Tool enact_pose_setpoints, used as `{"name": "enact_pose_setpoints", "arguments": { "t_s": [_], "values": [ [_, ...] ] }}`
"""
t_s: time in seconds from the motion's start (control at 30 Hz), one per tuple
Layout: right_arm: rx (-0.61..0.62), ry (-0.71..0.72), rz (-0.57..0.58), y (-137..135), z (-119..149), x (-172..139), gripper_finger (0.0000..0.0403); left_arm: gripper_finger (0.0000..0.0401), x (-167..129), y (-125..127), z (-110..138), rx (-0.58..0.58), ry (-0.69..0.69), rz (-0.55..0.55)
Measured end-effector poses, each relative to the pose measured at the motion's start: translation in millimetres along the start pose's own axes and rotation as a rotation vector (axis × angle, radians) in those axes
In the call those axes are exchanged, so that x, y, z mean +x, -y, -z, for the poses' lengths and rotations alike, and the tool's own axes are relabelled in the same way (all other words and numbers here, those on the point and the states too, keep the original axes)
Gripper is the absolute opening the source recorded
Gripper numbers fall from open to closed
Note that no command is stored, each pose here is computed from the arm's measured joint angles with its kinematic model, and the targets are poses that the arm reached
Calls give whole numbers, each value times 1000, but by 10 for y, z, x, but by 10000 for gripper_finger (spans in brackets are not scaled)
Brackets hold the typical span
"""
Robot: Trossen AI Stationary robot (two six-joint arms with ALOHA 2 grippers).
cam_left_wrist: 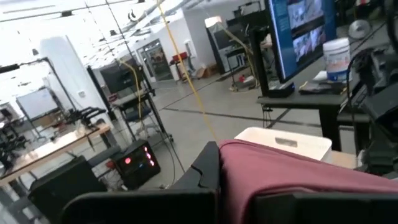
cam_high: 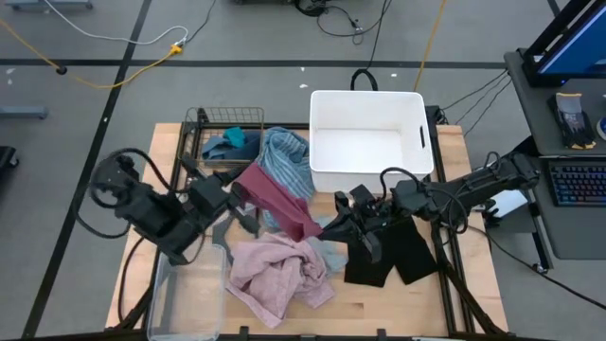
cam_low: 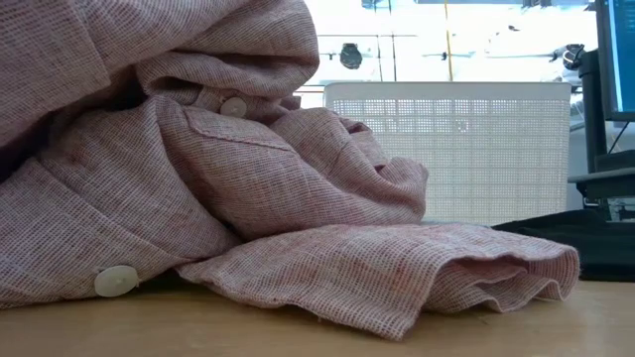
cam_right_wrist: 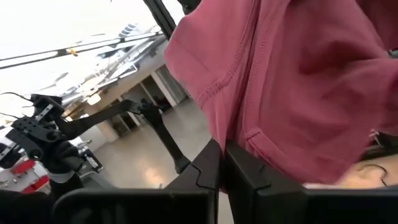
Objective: Pick & Place Cloths
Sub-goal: Put the pink boxers into the transparent bin
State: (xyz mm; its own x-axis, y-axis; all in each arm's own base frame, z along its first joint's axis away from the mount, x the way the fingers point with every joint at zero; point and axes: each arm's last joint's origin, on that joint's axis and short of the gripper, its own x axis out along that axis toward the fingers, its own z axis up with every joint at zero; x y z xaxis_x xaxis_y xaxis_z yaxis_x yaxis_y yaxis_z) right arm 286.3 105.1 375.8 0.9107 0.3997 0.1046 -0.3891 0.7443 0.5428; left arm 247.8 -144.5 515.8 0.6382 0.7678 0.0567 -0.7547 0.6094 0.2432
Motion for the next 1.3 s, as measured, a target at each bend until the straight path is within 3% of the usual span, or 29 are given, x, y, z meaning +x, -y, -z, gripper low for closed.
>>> {"name": "enact_pose_setpoints", "arguments": {
  "t_s": [0.3,0.53,0.8,1.0,1.3],
  "values": [
    [-9,1,-95,-18,50,65,25,0,140,-122,-73,-51,44,-19],
    [-17,-67,-56,5,121,68,91,0,152,-180,-110,-61,81,-18],
    [-17,-164,-42,39,199,58,148,0,-308,-333,-309,-78,89,126],
    [-37,-180,-55,39,207,55,155,0,-773,-408,-362,-158,86,295],
    [-44,-164,-58,35,191,57,151,11,-999,-391,-300,-284,-13,336]
  ]
}}
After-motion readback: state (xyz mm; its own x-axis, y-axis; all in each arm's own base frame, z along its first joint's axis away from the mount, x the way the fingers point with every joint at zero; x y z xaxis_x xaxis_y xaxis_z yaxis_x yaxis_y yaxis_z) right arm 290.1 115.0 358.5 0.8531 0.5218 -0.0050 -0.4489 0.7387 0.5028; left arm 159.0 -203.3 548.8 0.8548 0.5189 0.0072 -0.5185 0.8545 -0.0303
